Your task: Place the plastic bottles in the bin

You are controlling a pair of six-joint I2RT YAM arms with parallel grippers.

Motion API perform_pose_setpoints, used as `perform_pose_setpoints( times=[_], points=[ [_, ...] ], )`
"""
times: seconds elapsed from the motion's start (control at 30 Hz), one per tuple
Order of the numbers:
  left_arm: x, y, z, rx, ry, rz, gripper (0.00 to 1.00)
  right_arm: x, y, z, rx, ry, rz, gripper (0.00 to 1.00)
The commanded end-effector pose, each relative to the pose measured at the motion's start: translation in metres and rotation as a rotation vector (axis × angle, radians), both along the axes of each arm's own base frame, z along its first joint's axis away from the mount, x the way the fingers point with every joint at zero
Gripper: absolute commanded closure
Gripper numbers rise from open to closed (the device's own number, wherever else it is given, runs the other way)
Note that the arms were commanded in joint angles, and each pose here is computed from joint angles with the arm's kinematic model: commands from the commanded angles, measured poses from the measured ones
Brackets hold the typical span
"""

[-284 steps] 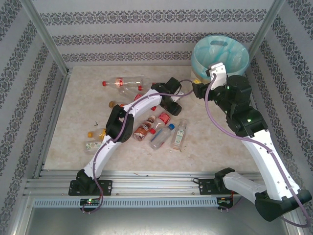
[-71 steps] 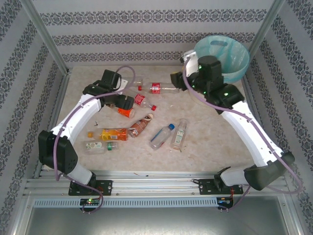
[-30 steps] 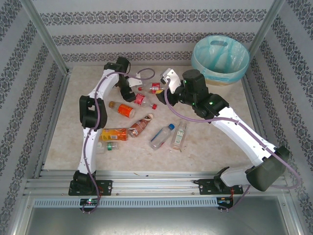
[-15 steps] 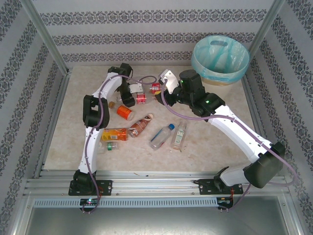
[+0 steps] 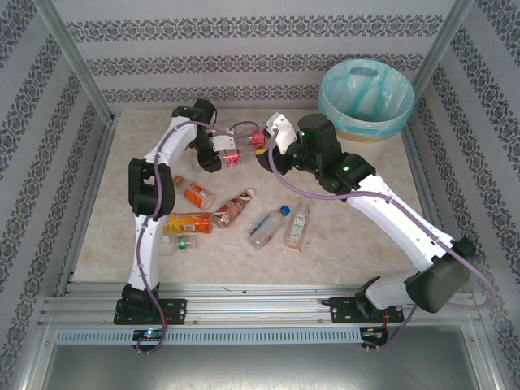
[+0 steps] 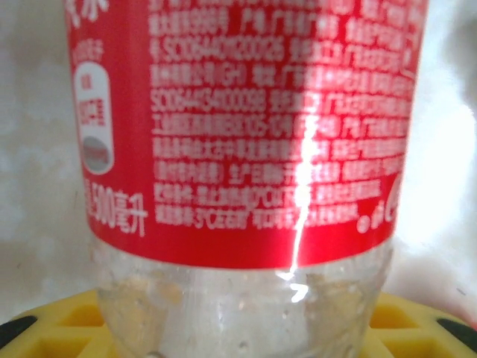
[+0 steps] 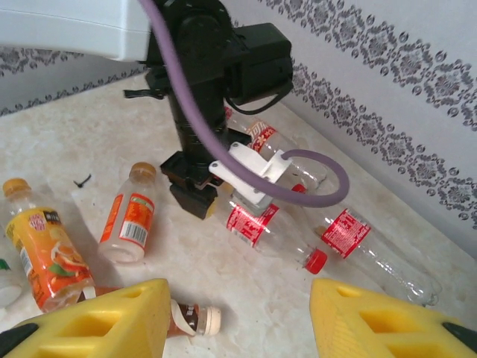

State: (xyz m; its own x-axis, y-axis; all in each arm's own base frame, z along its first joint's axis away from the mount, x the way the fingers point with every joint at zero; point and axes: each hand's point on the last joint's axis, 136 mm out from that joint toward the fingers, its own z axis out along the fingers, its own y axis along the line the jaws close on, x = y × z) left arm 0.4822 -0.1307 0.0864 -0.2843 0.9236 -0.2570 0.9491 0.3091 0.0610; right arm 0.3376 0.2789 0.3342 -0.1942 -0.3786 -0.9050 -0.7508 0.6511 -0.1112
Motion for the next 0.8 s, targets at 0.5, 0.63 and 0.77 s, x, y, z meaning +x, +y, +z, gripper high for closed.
perform_pose_setpoints(
  times=[0.5, 0.63, 0.77],
  points=[
    [-0.050, -0.034, 0.196, -0.538, -0.520, 0.058, 0.51, 0.005, 0.007, 0.085, 0.392, 0.146, -0.071, 0.45],
    [-0.067, -0.040, 0.207, -0.619, -0.553, 0.057, 0.52, 0.008, 0.012, 0.096, 0.489, 0.204, -0.066, 0.45],
    [-0.083, -0.043, 0.213, -0.672, -0.564, 0.047, 0.52, 0.016, 0.014, 0.100, 0.571, 0.282, -0.064, 0.44]
  ],
)
